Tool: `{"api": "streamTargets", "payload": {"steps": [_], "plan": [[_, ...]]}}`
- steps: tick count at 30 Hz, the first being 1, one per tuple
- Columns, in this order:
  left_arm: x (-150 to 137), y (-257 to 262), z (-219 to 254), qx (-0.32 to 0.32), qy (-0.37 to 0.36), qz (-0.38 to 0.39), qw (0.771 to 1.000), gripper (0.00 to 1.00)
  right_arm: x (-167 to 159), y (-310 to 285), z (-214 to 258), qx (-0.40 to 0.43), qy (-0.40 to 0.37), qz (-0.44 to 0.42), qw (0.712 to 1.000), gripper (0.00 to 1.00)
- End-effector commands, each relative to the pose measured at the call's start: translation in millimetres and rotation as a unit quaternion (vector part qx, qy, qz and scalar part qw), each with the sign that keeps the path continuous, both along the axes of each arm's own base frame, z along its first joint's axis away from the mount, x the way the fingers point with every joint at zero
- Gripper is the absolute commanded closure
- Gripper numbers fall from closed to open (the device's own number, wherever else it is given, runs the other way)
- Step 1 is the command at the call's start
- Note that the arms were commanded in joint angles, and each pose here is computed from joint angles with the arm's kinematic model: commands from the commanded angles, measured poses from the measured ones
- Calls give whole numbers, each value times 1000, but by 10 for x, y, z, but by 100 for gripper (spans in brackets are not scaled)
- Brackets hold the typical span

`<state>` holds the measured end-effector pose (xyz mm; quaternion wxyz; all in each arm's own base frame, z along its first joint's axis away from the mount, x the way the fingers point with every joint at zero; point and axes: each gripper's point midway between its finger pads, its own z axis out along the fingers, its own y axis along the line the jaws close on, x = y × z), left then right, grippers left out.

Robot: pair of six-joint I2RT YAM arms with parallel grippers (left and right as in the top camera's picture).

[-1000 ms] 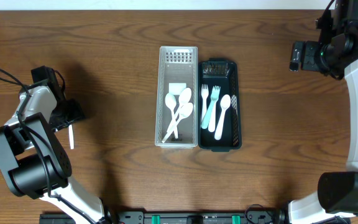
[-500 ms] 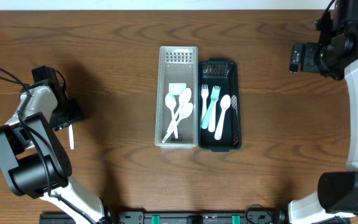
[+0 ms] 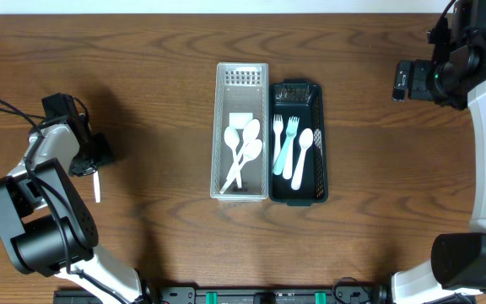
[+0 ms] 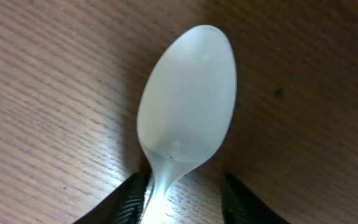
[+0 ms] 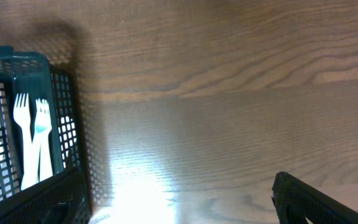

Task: Pack container
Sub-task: 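Grasp the last white spoon on the left with the left gripper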

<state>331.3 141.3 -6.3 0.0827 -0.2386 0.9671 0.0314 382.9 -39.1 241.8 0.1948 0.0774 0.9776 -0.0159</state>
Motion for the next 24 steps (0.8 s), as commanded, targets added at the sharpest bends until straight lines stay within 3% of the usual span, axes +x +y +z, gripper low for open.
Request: {"api": "streamTargets", "payload": {"steps": [1, 9, 24], "plan": [[-395, -169, -438, -33, 79, -2, 996, 62, -26, -54, 16, -7, 0, -1, 1000, 1], [-419, -179, -437, -35, 84, -2, 996, 75, -35, -54, 12, -7, 2, -1, 1000, 1], [-426, -182, -435, -36, 85, -2, 996, 88, -24, -55, 17, -7, 0, -1, 1000, 1]]}}
